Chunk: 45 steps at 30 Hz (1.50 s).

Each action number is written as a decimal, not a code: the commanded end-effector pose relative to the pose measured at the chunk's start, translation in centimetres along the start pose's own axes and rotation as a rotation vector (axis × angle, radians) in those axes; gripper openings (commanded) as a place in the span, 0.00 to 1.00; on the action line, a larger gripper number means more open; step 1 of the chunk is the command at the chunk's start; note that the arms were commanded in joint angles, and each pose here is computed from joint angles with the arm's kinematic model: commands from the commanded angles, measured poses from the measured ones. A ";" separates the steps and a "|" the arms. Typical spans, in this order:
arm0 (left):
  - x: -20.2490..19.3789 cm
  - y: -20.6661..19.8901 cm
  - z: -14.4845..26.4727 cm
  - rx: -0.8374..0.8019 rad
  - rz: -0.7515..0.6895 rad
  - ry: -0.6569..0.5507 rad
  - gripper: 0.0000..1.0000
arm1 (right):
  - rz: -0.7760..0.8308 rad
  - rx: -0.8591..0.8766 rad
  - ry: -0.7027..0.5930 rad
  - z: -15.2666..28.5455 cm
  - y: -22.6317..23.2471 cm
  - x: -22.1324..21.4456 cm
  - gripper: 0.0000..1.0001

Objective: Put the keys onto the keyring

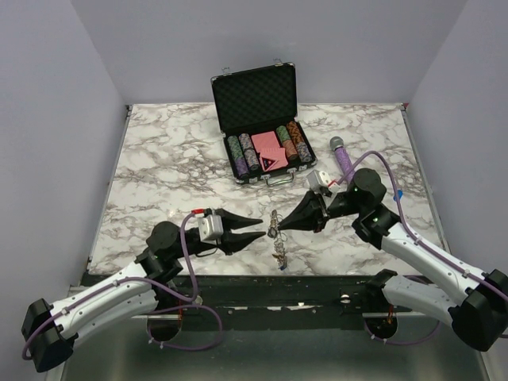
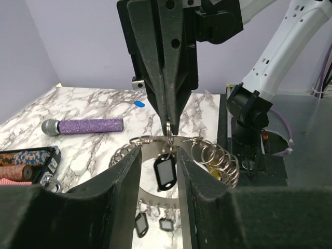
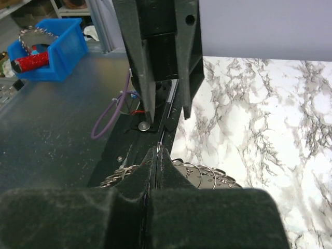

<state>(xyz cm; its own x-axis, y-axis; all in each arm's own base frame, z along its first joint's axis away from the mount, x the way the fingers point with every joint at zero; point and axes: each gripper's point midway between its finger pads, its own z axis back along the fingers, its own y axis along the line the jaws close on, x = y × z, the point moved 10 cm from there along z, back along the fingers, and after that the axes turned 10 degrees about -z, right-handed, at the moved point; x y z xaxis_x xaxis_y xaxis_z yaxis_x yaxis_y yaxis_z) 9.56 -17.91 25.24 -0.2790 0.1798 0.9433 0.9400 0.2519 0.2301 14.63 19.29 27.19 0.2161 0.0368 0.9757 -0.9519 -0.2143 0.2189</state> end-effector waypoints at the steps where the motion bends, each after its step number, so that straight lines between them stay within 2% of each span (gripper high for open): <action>1: 1.1 0.7 -1.1 -0.043 -0.048 0.028 0.40 | 0.116 0.079 0.009 0.2 0.8 0.7 0.00; 12: 0.7 0.6 -2.9 -0.160 -0.009 0.037 0.36 | 0.125 0.067 0.005 0.2 0.7 0.8 0.00; 30: 0.1 0.0 -1.6 -0.147 -0.005 0.025 0.38 | 0.099 0.050 0.003 0.1 0.3 1.2 0.00; 45: -0.6 -0.1 -2.8 -0.187 0.054 0.021 0.36 | 0.086 0.041 0.004 0.0 0.0 1.1 0.00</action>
<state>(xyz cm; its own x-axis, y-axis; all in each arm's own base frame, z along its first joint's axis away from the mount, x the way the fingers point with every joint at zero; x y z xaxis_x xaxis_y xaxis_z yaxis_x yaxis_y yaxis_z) 10.38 -20.32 25.12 -0.2370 0.1287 0.9630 0.9693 0.0979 0.2255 14.56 19.25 26.99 0.1617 0.0453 0.9858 -0.9505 -0.2616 0.1679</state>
